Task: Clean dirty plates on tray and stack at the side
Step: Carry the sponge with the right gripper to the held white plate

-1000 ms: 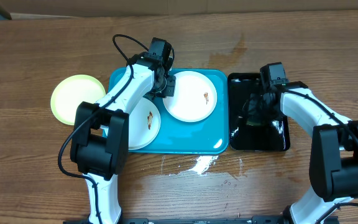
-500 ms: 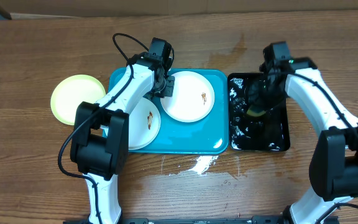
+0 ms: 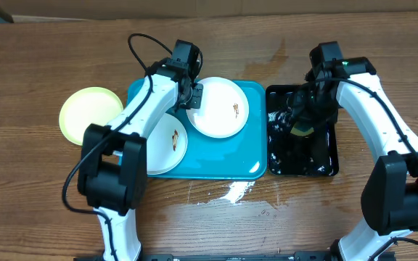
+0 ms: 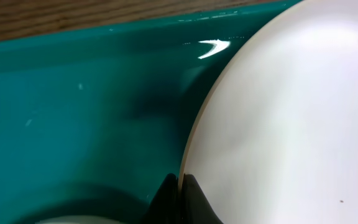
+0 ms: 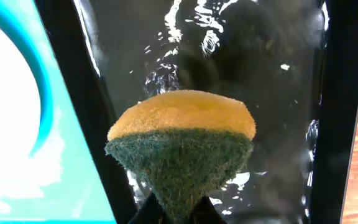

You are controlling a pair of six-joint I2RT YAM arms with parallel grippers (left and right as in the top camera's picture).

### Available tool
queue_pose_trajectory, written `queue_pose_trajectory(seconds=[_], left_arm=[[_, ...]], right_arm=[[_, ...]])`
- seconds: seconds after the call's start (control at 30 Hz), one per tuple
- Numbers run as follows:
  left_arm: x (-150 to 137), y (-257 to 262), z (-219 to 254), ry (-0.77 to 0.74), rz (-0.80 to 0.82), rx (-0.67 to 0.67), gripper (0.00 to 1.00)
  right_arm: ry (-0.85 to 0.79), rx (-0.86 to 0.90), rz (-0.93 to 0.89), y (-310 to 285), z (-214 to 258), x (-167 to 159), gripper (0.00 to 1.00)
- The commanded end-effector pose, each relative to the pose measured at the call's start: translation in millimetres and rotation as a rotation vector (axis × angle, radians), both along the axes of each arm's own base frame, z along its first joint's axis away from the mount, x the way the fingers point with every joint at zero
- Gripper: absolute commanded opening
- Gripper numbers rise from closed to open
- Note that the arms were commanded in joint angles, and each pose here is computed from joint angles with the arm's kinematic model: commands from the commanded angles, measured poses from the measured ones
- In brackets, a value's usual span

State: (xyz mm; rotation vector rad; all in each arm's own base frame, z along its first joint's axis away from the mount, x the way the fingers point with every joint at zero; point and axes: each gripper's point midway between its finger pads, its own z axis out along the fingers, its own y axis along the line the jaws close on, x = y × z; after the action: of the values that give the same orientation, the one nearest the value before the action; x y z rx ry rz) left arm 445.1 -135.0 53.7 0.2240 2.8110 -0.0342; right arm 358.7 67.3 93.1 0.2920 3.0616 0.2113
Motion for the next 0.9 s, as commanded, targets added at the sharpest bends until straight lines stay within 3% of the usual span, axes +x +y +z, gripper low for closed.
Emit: queue_pose_trajectory(seconds=[0.0, 0.13, 0.23, 0.37, 0.47, 0.63, 0.7, 0.8, 0.87], left_arm=[[2.3, 4.6, 25.8, -0.050, -0.026, 0.034, 0.04], [-3.0, 7.4, 23.6, -0.027, -0.025, 0.047, 0.04], [-3.7, 7.7, 23.3, -0.024, -0.025, 0.048, 0.04], [-8.3, 9.1, 21.5, -0.004, -0.025, 0.054, 0.04], [-9.5, 9.3, 20.9, 0.001, -0.025, 0.054, 0.04], [-14.2, 0.0, 19.5, 0.025, -0.041, 0.001, 0.04], [-13.5, -3.0, 19.8, 0.023, -0.045, -0.016, 0.04], [-11.2, -9.3, 20.7, 0.015, -0.047, -0.051, 0.04], [-9.9, -12.3, 20.0, 0.009, -0.052, -0.067, 0.04]], right_arm=[[-0.090, 0.018, 0.001, 3.0, 24.0, 14.4, 0.04], [-0.029, 0.018, -0.007, 2.3, 25.1, -0.3, 0.04], [-0.081, -0.023, -0.012, -4.4, 22.9, 12.0, 0.04], [-0.014, 0.024, -0.032, 3.0, 24.7, -3.8, 0.04], [-0.048, -0.002, -0.041, -1.3, 24.6, 4.2, 0.04], [-0.007, -0.009, -0.045, -2.8, 26.1, -5.9, 0.04], [-0.014, 0.022, -0.042, 2.7, 26.4, -3.4, 0.04], [0.007, 0.209, 0.009, 37.2, 35.2, -9.1, 0.04], [-0.020, 0.196, 0.022, 40.1, 35.1, -4.0, 0.04]])
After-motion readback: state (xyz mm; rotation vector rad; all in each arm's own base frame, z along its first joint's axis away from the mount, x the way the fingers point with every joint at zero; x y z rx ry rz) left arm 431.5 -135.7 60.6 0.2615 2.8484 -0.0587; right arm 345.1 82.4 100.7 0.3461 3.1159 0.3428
